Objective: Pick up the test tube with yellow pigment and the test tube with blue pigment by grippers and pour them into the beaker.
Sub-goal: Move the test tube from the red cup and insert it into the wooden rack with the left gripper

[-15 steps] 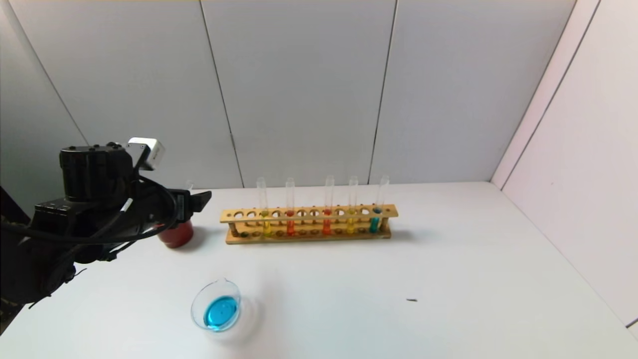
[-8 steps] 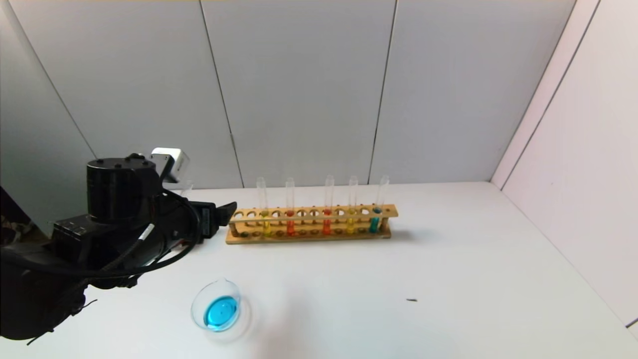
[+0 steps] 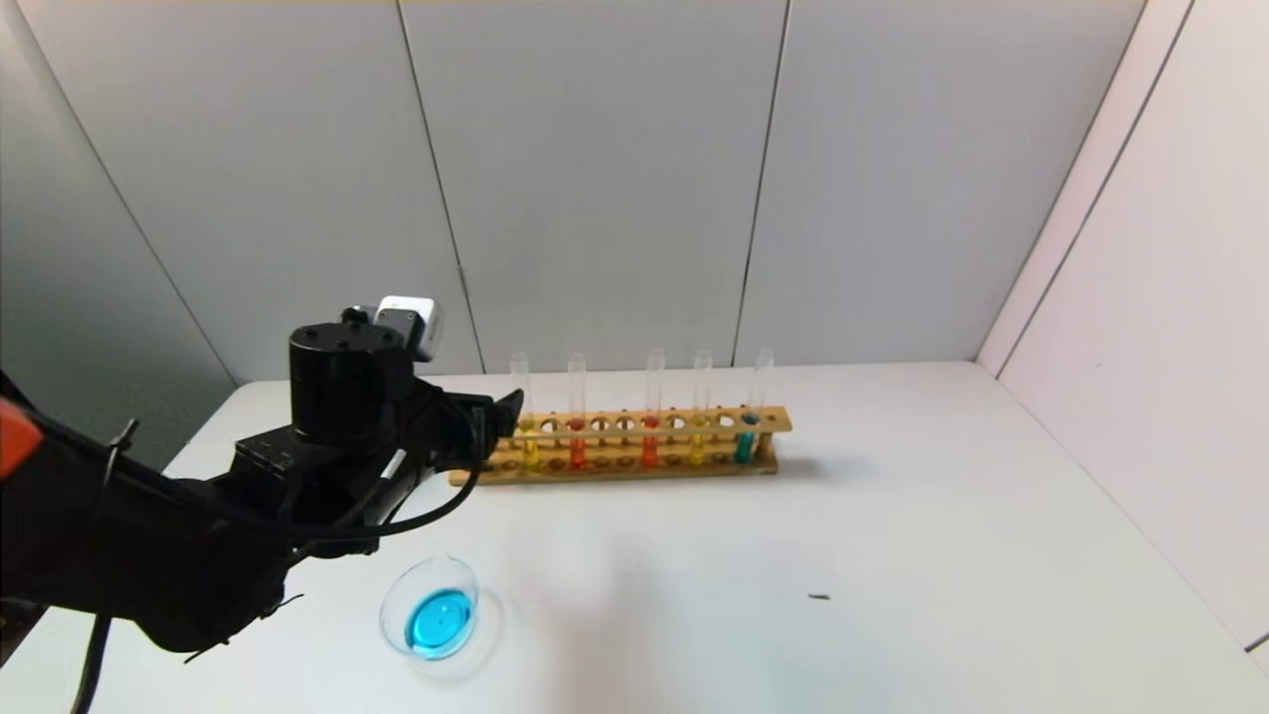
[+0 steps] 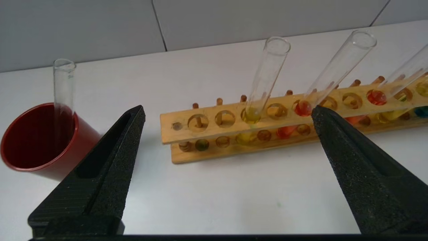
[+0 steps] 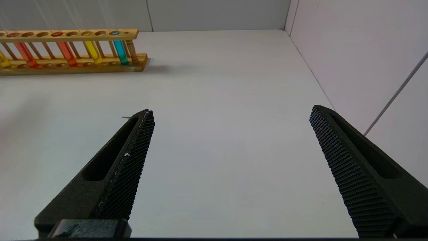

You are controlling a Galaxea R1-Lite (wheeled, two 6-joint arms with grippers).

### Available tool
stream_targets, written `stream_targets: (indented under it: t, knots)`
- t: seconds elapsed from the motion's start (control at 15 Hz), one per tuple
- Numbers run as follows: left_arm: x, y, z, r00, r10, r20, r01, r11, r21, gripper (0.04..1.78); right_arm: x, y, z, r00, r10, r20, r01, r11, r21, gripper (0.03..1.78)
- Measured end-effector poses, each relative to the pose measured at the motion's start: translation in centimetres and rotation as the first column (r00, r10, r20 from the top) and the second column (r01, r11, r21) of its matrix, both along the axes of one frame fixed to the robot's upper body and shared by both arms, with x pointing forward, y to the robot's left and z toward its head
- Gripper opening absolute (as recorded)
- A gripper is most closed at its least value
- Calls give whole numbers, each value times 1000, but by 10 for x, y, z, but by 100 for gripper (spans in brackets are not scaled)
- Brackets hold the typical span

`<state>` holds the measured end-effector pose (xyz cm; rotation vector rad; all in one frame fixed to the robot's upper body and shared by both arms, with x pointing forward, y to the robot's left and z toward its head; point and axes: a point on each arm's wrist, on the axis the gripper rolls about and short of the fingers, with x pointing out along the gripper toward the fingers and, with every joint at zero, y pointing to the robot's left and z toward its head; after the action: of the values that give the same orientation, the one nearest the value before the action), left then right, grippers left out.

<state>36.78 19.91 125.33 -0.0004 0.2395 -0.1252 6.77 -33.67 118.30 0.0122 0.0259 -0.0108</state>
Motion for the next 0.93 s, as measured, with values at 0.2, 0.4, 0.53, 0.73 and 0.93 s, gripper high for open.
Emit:
stream_targets:
  t: [0.2, 0.4, 0.53, 0.73, 0.93]
  knots:
    - [15, -12, -8, 1000, -7, -4, 7, 1000, 2, 175, 0, 0, 0, 1000, 0, 0, 0, 1000, 0, 170]
    - [28, -20, -15, 1000, -6, -10, 6, 1000, 4, 175, 0, 0, 0, 1000, 0, 0, 0, 1000, 0, 170]
    - [38, -24, -21, 1000, 19, -11, -18, 1000, 13, 175, 0, 0, 0, 1000, 0, 0, 0, 1000, 0, 170]
    - [49, -29, -27, 999, 37, -10, -37, 999, 20, 175, 0, 0, 0, 1000, 0, 0, 0, 1000, 0, 170]
    - [62, -33, -30, 999, 46, -7, -46, 999, 27, 175, 0, 0, 0, 1000, 0, 0, 0, 1000, 0, 170]
